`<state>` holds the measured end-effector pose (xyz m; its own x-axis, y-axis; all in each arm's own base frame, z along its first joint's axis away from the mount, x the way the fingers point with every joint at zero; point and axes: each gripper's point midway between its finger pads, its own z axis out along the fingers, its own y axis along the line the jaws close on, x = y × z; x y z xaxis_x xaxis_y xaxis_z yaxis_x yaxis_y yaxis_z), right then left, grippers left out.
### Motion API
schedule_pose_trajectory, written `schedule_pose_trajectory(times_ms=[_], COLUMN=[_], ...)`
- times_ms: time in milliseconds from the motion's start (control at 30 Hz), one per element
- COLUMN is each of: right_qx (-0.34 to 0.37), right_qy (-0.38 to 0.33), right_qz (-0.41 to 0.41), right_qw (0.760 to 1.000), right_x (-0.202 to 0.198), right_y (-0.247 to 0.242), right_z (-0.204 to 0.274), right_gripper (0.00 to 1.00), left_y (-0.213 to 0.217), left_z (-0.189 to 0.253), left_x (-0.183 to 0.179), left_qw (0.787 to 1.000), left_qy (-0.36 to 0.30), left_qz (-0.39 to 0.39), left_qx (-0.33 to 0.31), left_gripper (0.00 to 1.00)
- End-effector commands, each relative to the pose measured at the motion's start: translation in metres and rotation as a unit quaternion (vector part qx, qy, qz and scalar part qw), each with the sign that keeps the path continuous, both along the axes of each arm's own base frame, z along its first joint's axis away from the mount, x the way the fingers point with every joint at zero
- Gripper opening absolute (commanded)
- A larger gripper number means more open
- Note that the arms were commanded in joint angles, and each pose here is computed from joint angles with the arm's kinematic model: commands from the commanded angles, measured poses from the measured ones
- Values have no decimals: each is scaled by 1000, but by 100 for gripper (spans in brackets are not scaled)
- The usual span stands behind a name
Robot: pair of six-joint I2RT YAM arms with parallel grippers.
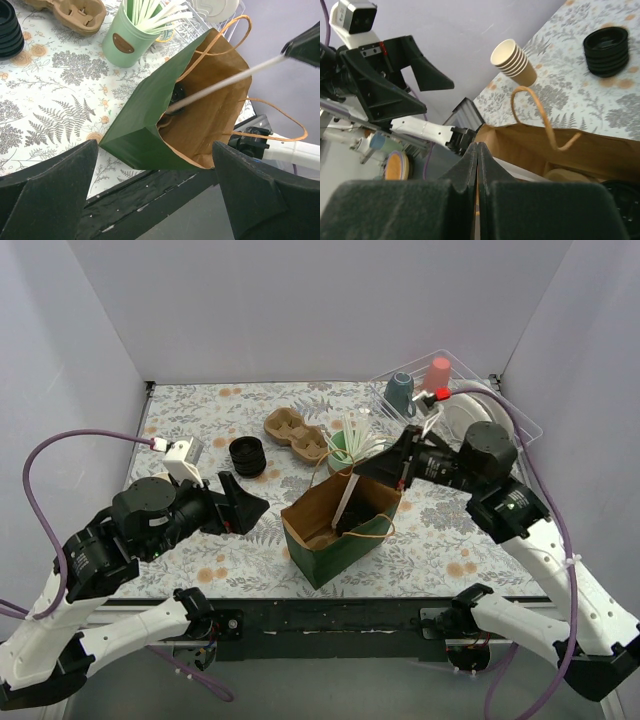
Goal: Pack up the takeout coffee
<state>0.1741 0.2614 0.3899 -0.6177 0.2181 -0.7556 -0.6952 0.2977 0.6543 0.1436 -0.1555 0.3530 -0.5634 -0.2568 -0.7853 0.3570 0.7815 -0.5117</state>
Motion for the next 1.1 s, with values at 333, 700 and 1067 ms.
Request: schedule_pose_trajectory(times_ms=[333, 700, 1067], right_qx=[-51, -152, -118], right_qy=[2, 40, 42], right_qz=[-80, -179, -244], right_qw=[996, 971, 962], right_x=[18, 20, 1], right_y=[7, -42, -82], right_z=[-18, -7, 11], right_gripper=[45, 97, 99], left_y=[6, -2, -23], left_z=[6, 27, 41], left_x=[5, 7, 1], left_qw=[1000, 999, 996], left_qy=[-16, -42, -46], left_qz=[13, -3, -37], left_qx=[7, -6, -71], left_gripper=[98, 98, 98])
